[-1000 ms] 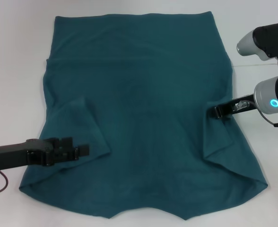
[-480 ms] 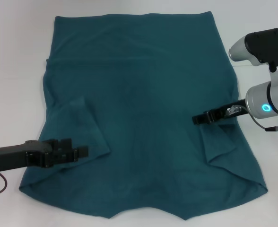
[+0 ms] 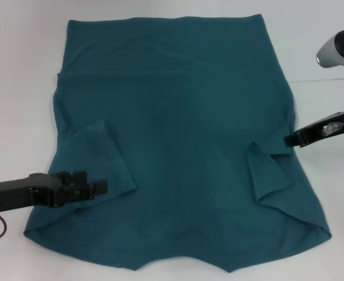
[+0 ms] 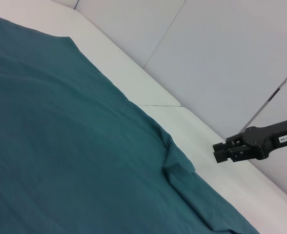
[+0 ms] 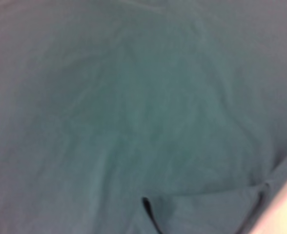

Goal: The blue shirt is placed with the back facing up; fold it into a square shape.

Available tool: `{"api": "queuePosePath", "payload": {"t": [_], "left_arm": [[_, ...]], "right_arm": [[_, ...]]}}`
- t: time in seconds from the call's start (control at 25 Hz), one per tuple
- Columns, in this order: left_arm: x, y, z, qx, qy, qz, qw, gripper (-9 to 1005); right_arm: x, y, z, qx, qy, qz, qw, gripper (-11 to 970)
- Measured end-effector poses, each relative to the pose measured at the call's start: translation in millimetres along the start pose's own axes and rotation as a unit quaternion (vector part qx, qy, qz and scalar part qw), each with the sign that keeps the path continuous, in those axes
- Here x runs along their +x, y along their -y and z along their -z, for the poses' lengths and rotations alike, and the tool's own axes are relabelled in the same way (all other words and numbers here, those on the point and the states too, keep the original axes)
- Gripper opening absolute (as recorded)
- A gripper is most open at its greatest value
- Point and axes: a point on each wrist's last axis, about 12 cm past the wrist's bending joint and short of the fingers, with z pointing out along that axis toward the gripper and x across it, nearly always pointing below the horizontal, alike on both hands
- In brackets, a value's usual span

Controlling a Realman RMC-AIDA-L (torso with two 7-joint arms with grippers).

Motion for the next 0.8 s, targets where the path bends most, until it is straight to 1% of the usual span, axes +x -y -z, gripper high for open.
{"api": "queuePosePath", "payload": {"t": [0.08, 0.24, 0.44, 0.64, 0.8], "left_arm": [[0, 0.0, 0, 0.0, 0.0, 0.0, 1.0, 847], [0, 0.1, 0, 0.0, 0.001, 0.0, 1.0, 847], [0, 0.3, 0, 0.001, 0.001, 0.001, 1.0, 847], [0, 0.5, 0, 0.002, 0.001, 0.003, 1.0, 848], [0, 0.9, -1, 0.003, 0.001, 0.004, 1.0, 848]], "right_arm": [[2, 2.8, 0, 0.007, -0.005, 0.006, 1.0, 488], [9, 5.1, -8, 0.018, -0.013, 0.017, 1.0, 349], [18, 3.4, -27, 0.018, -0.018, 0.022, 0.999, 105], [25, -2.8, -44, 0.019, -0.025, 0.036, 0.999, -2], [26, -5.7, -49, 0.018, -0.029, 0.04, 0.999, -2]]}}
